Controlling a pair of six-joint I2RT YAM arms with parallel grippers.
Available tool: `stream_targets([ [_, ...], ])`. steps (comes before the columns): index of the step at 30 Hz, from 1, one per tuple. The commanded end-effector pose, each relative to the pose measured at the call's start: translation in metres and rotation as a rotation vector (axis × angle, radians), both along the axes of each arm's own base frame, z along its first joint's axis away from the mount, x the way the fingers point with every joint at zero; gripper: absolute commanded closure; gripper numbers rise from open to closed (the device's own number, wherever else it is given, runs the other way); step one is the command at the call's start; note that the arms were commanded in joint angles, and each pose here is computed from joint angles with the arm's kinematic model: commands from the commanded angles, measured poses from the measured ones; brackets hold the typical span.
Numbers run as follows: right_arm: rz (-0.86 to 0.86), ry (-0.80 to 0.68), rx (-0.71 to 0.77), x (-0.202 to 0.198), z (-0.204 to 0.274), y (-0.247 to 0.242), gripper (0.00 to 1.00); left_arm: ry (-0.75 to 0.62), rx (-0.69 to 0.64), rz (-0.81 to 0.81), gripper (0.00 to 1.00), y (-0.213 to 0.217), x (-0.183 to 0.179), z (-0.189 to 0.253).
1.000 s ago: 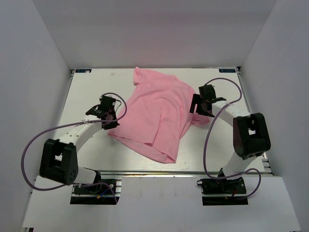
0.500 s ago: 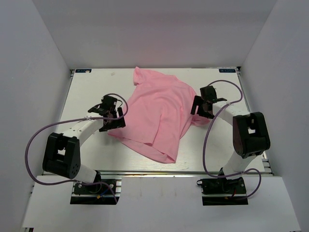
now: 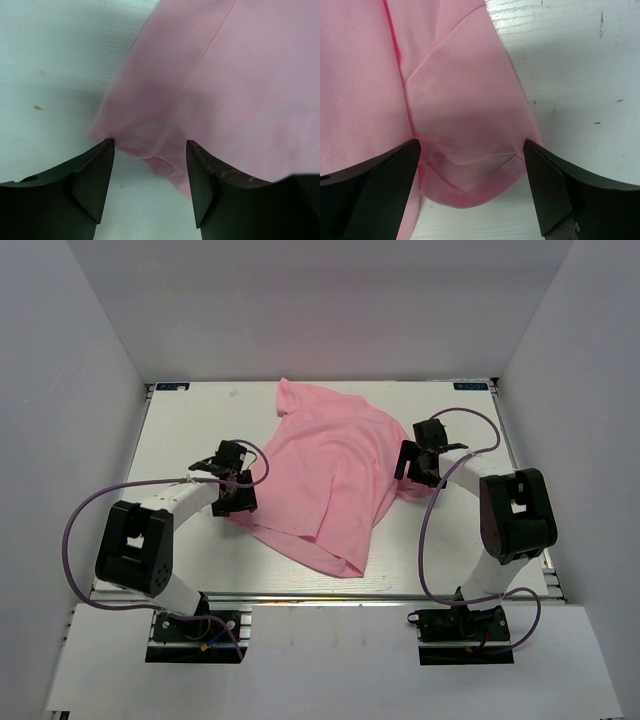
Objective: Fold and stack the t-shirts
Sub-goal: Flatten out the tshirt
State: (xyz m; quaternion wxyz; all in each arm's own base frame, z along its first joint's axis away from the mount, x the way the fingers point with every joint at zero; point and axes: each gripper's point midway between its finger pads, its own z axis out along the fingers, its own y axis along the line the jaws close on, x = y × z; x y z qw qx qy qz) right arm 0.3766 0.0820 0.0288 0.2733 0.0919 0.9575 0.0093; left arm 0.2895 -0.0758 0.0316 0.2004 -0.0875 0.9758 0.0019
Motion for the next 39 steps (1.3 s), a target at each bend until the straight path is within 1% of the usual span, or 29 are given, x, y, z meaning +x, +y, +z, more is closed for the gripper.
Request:
stream_targets([
  [1,-0.014,0.001,0.013,0.001,-0.002,0.000,0.10,-0.022,0.010,-0.002,0.32,0.000,0.005,0.000],
  [4,-0.019,0.008,0.009,0.000,-0.003,-0.001,0.10,-0.019,0.015,-0.013,0.42,0.000,0.006,-0.003],
  [7,-0.020,0.007,0.004,0.000,-0.003,-0.003,0.10,-0.001,0.020,-0.013,0.45,0.002,0.002,-0.008],
  [9,-0.024,0.002,0.006,0.000,-0.001,-0.004,0.10,-0.001,0.021,-0.013,0.45,0.002,0.002,-0.008],
  [12,-0.024,0.000,0.002,0.000,0.000,-0.004,0.10,0.012,0.019,-0.025,0.50,0.001,-0.002,-0.011],
  [13,-0.023,-0.006,0.004,0.002,0.001,-0.003,0.10,-0.007,0.013,-0.025,0.58,0.000,0.001,-0.008],
  [16,-0.025,0.003,0.004,0.000,-0.001,-0.004,0.10,0.003,0.016,-0.025,0.71,0.001,-0.001,-0.009],
  [17,-0.026,0.001,0.009,0.000,-0.001,-0.003,0.10,0.003,0.016,-0.025,0.77,0.001,-0.001,-0.009],
  [19,-0.028,0.006,0.006,0.000,-0.002,-0.005,0.10,-0.006,0.014,-0.025,0.85,0.000,0.002,-0.006],
  [20,-0.027,0.005,0.006,0.000,-0.002,-0.004,0.10,0.003,0.022,-0.014,0.95,0.002,0.000,-0.006],
  [21,-0.027,0.008,0.005,-0.001,-0.003,-0.004,0.10,0.004,0.031,0.001,0.99,0.004,0.000,-0.004],
  [23,-0.029,0.012,0.003,-0.002,-0.005,-0.005,0.10,-0.002,0.034,0.016,1.00,0.005,0.001,0.001],
  [27,-0.056,0.036,-0.011,-0.006,-0.011,-0.010,0.10,-0.058,0.024,0.031,1.00,0.005,0.008,0.021],
  [29,-0.080,0.062,-0.020,-0.009,-0.016,-0.014,0.10,-0.113,0.007,0.033,1.00,0.002,0.017,0.039],
  [30,-0.094,0.072,-0.023,-0.011,-0.019,-0.017,0.10,-0.113,0.007,0.033,1.00,0.003,0.016,0.041],
  [31,-0.104,0.090,-0.022,-0.014,-0.023,-0.018,0.10,-0.141,-0.002,0.033,0.99,0.001,0.020,0.050],
  [34,-0.110,0.131,0.012,-0.020,-0.035,-0.016,0.15,-0.173,-0.023,0.030,0.99,0.001,0.028,0.060],
  [37,-0.126,0.166,0.017,-0.028,-0.043,-0.019,0.15,-0.193,0.012,0.061,1.00,0.008,0.033,0.071],
  [38,-0.144,0.184,0.016,-0.030,-0.046,-0.023,0.22,-0.190,0.050,0.079,1.00,0.015,0.032,0.071],
  [39,-0.151,0.194,0.017,-0.032,-0.047,-0.024,0.22,-0.201,0.062,0.102,1.00,0.018,0.034,0.076],
])
